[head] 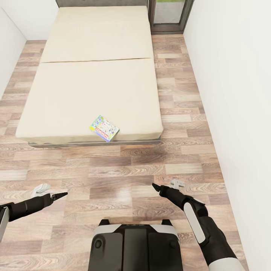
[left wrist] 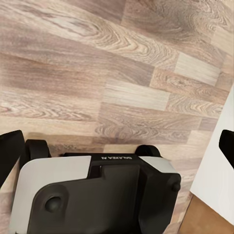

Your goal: Put all the toys in the child's room - the three board games (two on the bed and one on the table), the two jigsaw puzzles on the table, and the tennis ball on the table - inside the toy box on the table in the child's room.

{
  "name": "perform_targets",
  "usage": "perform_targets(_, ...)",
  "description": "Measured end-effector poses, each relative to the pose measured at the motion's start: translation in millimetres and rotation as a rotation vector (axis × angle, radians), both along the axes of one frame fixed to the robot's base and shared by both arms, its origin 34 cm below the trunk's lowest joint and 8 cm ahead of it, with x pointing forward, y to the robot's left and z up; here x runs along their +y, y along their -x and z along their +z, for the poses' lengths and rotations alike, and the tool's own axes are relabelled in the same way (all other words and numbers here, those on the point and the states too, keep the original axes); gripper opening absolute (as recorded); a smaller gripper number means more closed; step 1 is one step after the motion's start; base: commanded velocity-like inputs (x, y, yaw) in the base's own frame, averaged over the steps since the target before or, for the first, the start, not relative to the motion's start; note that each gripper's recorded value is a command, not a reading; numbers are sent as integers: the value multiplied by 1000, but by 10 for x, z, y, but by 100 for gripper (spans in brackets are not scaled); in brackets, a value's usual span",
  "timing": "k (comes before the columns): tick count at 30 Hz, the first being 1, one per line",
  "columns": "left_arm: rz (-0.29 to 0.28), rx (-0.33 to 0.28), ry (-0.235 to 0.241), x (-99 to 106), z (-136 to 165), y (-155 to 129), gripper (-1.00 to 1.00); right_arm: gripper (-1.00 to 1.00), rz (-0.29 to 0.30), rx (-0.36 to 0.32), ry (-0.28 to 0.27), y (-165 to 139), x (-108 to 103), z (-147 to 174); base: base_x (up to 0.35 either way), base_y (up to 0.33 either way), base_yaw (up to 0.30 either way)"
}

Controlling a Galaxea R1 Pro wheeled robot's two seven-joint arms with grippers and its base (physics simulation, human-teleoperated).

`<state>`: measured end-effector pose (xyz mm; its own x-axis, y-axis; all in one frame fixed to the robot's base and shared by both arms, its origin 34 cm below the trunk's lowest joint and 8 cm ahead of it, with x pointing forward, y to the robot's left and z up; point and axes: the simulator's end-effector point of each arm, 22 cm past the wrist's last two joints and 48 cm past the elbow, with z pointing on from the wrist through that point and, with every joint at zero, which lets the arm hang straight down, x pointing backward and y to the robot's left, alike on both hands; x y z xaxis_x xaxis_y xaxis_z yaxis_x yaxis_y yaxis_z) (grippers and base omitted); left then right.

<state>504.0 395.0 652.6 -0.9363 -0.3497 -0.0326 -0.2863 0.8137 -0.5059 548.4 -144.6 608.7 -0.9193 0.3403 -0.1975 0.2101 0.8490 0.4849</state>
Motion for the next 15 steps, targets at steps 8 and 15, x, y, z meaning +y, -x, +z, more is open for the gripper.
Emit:
perform_targets(8, 0, -13, 0, -1, 53, -46, 100, 100, 1, -14, -1, -51, 6, 60, 0, 0, 0)
perform_targets(15, 0, -24, -2, 3, 97, -85, 100, 100, 1, -25, -1, -97, 6, 112, 0, 0, 0)
